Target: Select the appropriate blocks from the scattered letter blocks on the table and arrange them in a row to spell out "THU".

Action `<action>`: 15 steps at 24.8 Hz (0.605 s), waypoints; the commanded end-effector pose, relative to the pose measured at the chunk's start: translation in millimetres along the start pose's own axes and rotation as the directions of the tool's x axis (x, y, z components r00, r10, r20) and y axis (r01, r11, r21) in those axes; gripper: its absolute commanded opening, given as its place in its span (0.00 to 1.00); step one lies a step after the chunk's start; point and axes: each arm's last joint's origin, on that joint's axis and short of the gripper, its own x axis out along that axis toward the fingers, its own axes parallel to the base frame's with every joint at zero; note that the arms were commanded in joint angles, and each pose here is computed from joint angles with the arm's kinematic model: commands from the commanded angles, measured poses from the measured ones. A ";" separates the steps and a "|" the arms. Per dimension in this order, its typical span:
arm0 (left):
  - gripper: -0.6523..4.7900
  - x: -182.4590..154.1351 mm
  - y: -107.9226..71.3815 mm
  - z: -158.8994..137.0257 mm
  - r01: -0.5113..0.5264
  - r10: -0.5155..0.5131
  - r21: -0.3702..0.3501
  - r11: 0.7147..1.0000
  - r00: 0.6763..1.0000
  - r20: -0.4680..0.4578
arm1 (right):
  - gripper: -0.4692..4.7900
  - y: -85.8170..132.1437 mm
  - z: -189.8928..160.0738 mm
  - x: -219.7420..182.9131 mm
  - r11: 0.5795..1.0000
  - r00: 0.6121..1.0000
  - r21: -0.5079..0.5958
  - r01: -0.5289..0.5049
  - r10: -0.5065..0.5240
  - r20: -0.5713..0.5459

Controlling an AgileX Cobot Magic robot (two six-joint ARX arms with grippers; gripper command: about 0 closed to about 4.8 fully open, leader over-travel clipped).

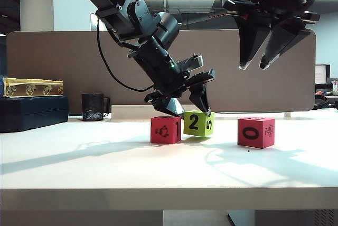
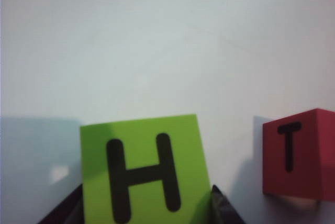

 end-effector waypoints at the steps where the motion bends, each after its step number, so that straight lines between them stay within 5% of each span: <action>1: 0.62 -2.7 -6.8 -2.8 0.005 -0.005 -0.003 1.000 0.999 -0.049 | 0.49 0.4 2.0 -2.7 1.000 1.000 0.001 -0.004 0.004 0.015; 10: 0.65 -3.0 -6.6 -6.4 0.003 -0.004 -0.012 1.000 0.996 -0.086 | 0.49 0.4 2.0 -2.7 1.000 1.000 0.003 -0.004 0.004 0.014; 12: 0.73 -2.9 -6.6 -6.2 0.003 -0.004 -0.012 1.000 0.997 -0.083 | 0.49 0.5 1.9 -2.6 1.000 1.000 0.005 -0.004 0.004 0.014; 13: 0.85 -2.9 -6.6 -5.8 0.003 -0.004 -0.011 1.000 0.997 -0.079 | 0.49 0.5 2.0 -2.7 1.000 1.000 0.005 -0.004 0.004 0.014; 15: 0.88 -2.9 -6.7 -5.3 0.003 -0.004 -0.006 1.000 0.997 -0.074 | 0.49 0.5 2.0 -2.7 1.000 1.000 0.005 -0.005 0.005 0.014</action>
